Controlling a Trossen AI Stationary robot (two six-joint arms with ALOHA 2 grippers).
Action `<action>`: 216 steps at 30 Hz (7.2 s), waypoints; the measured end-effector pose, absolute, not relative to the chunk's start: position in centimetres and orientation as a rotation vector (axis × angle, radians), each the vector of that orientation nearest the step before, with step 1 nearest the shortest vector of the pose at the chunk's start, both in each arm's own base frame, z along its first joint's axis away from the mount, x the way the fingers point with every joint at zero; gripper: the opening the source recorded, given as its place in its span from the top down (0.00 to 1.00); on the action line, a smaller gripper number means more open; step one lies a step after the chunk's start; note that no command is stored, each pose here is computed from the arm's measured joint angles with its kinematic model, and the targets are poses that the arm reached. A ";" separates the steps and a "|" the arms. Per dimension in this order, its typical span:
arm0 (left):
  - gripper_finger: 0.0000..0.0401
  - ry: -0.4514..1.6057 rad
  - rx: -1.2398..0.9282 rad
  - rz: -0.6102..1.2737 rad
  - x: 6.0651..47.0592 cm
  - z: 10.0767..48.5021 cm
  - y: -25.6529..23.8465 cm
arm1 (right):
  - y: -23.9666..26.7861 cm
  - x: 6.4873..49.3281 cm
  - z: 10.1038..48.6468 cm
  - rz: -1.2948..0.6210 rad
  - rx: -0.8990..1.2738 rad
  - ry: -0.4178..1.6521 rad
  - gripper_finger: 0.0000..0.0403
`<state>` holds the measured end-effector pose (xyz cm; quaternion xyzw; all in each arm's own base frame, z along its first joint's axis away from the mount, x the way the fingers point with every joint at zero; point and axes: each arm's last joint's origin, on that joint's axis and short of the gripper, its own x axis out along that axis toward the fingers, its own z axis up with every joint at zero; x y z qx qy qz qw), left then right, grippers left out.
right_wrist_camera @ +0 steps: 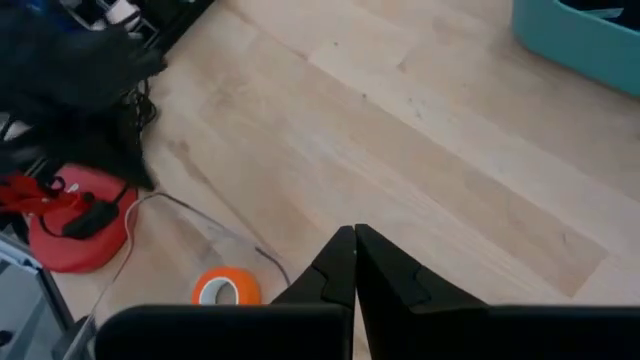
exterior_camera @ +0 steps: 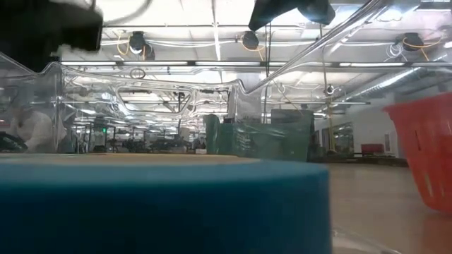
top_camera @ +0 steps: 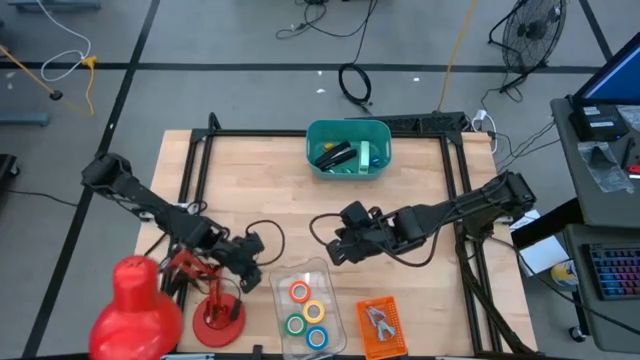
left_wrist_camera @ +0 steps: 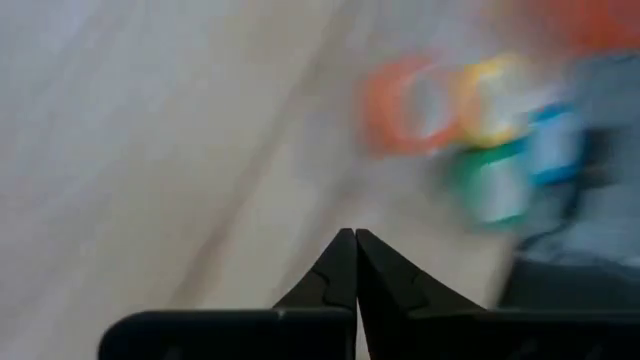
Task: Pick and place Stapler, Stapler remover, tape
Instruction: Adjust the bins
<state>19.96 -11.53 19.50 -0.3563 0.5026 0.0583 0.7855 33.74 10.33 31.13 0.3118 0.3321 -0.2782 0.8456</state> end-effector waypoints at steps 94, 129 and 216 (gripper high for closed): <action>1.00 1.028 -0.811 0.087 23.6 17.5 -6.9 | 17.4 25.0 24.3 -0.698 0.838 1.488 1.00; 1.00 1.015 -0.799 0.081 23.5 17.7 -7.1 | 28.5 23.2 18.6 -0.436 1.090 1.408 1.00; 1.00 1.318 -0.644 -0.081 36.5 22.7 1.0 | -6.9 21.1 23.9 -0.460 0.593 0.877 1.00</action>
